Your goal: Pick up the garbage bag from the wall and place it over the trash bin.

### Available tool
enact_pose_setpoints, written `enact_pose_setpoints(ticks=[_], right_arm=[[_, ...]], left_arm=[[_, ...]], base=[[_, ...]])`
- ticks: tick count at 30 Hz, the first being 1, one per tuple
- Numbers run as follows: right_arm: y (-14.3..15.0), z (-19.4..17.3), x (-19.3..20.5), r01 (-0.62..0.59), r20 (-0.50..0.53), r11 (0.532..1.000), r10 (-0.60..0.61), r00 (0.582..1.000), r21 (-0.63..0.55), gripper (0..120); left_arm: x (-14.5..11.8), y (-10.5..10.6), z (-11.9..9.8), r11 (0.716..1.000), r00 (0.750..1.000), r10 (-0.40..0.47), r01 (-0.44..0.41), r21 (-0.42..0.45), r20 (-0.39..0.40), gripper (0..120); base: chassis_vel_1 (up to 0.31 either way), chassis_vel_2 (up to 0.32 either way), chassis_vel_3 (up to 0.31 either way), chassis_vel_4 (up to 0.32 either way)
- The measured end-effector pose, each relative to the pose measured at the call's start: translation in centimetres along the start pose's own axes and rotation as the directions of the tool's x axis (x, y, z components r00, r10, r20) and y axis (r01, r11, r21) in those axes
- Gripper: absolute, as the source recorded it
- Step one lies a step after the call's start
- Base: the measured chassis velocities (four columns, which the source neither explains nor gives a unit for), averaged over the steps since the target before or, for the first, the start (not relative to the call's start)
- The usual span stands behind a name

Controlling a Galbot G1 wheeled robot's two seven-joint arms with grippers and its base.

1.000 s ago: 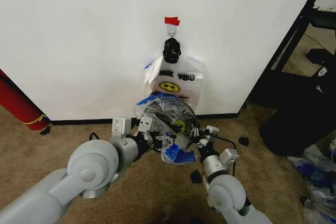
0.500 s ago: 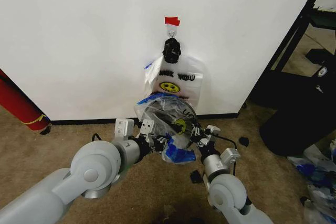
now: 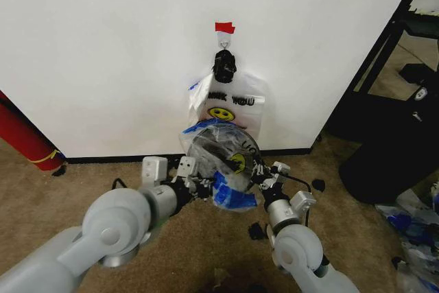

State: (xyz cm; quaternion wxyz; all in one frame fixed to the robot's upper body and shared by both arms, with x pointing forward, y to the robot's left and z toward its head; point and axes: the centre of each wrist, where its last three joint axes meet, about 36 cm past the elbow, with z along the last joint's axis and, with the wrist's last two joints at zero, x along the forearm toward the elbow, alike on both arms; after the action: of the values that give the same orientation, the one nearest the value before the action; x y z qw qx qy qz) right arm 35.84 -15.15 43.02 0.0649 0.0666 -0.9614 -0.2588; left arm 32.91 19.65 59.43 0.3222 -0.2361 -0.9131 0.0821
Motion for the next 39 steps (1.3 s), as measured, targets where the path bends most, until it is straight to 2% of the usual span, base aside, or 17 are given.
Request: enact_pose_setpoints(ticks=[12,15,25,28,39], right_arm=[[0.2,-1.3,-0.2,-0.028,0.012,0.996,0.029,1.0,-0.08,1],[0.4,-2.0,0.3,-0.02,0.004,0.992,0.021,1.0,-0.127,1],[0.5,-2.9,0.8,-0.024,-0.013,0.983,0.022,1.0,-0.181,1],[0.7,-3.4,1.4,-0.017,-0.033,0.977,0.01,0.999,-0.215,1],[0.8,-3.5,2.1,-0.002,-0.074,0.975,-0.015,0.997,-0.22,1]], left_arm=[[0.2,-0.1,1.6,1.0,1.0,-0.011,0.011,0.004,-0.007,0],[-1.2,0.9,2.5,0.998,0.998,-0.062,0.063,0.017,-0.027,0],[-3.3,1.9,3.4,0.994,0.994,-0.107,0.107,-0.011,-0.035,0],[-4.9,2.6,4.0,0.991,0.99,-0.134,0.133,-0.023,-0.035,0],[-8.2,4.9,4.5,0.972,0.972,-0.236,0.236,-0.006,0.006,0]], base=[[0.0,0.0,0.0,0.0],[0.0,0.0,0.0,0.0],[0.0,0.0,0.0,0.0],[0.0,0.0,0.0,0.0],[0.0,0.0,0.0,0.0]])
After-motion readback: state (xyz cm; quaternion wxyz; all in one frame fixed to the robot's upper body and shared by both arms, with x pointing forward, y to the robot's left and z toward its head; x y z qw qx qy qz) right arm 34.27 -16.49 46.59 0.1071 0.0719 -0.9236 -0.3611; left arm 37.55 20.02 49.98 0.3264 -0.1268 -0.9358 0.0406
